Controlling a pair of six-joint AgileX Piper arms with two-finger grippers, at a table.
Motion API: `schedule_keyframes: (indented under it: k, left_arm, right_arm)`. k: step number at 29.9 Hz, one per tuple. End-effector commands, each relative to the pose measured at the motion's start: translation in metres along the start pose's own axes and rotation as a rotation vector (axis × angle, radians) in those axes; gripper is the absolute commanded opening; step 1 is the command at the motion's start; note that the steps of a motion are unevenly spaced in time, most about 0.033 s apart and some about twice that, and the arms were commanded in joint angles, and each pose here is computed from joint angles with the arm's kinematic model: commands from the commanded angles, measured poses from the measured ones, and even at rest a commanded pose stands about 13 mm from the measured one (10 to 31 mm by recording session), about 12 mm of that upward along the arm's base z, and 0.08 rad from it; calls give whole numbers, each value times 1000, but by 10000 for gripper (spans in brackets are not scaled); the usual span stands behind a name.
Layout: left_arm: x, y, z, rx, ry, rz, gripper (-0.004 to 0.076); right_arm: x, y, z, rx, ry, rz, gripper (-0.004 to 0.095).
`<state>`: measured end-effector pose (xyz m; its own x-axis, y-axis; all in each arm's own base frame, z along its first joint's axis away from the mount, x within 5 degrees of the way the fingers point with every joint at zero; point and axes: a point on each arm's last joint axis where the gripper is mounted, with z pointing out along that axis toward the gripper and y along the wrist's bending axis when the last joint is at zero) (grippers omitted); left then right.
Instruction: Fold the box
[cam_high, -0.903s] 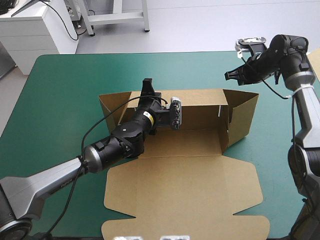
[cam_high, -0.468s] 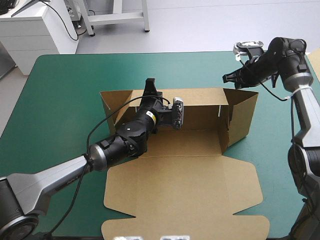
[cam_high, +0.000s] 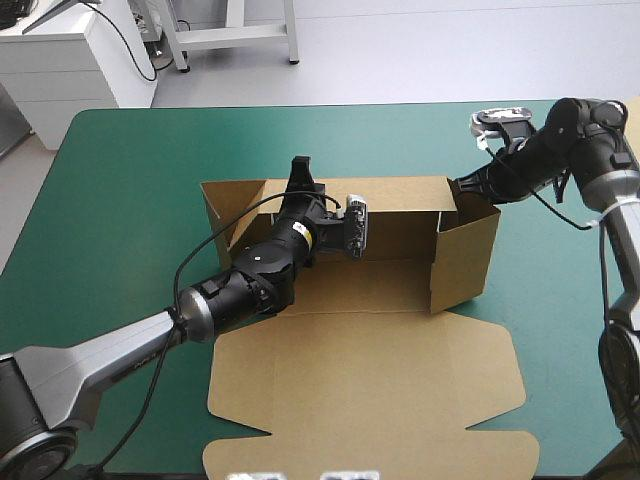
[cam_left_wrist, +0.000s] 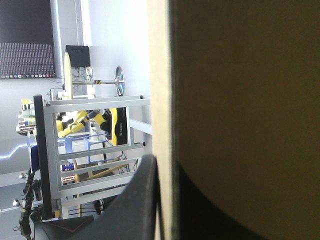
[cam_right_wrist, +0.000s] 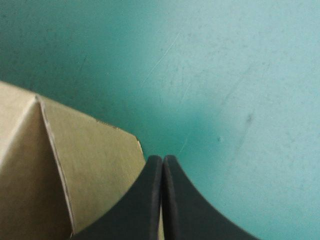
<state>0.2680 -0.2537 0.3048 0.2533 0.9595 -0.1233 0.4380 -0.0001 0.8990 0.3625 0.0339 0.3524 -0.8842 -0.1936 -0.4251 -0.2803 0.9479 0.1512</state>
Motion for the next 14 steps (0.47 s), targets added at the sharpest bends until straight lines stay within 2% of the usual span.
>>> schedule_keyframes:
  k: [1,8,14]
  left_arm:
    - [3,7,-7,-2,22,-66,-8]
    - [3,7,-7,-2,19,-66,-8]
    - [2,7,-7,-2,14,-65,-8]
  right_arm:
    - [10,9,-29,-9,-77,-45,-21]
    - [39,20,-34,-43,-178,-96,-21]
    - [71,29,-36,-30,-406,-167,-21]
